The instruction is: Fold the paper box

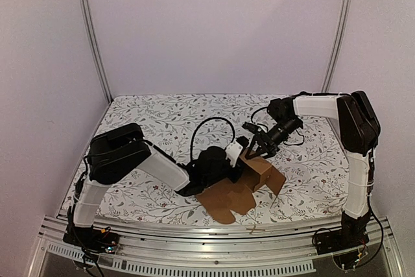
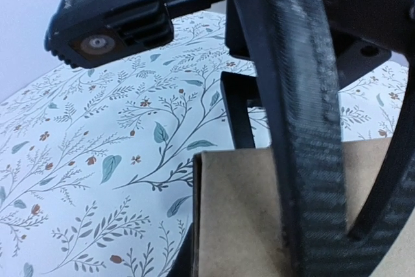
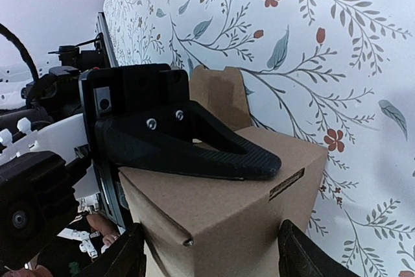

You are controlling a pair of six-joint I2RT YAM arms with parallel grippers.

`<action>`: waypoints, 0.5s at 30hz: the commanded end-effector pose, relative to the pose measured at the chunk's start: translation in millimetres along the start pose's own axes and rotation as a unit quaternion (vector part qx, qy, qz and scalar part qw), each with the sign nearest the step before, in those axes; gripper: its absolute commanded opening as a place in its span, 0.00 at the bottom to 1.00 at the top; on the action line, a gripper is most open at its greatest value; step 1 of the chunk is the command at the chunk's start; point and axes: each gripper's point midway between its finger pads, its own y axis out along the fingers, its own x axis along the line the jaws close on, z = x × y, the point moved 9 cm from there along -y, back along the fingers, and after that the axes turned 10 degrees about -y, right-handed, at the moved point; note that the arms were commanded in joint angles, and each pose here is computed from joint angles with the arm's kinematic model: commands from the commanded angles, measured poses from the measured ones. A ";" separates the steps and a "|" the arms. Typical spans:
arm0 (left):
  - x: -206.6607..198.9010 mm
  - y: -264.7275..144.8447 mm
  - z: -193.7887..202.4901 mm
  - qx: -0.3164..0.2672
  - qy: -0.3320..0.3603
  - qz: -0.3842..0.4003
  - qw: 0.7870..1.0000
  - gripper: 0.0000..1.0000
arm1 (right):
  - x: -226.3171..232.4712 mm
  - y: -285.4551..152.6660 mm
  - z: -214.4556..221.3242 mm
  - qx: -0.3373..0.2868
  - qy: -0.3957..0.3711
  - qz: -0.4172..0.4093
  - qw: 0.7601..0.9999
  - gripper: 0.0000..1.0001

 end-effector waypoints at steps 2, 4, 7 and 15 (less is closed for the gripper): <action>0.1 -0.2 -3.5 -0.030 0.004 -0.095 0.995 0.00 | -9.3 14.1 9.9 0.027 0.030 -0.012 0.999 0.68; -1.9 -1.1 -2.7 -0.032 -0.004 -0.087 0.996 0.02 | -9.2 13.0 9.2 0.028 0.026 -0.005 0.999 0.67; -10.6 -3.7 -2.5 -0.025 -0.006 -0.029 0.999 0.18 | -10.6 11.7 8.9 0.032 0.022 0.012 0.999 0.68; -9.9 -28.9 -7.6 -0.002 0.016 -0.003 1.000 0.40 | -7.0 4.6 2.9 0.028 0.013 0.032 0.999 0.70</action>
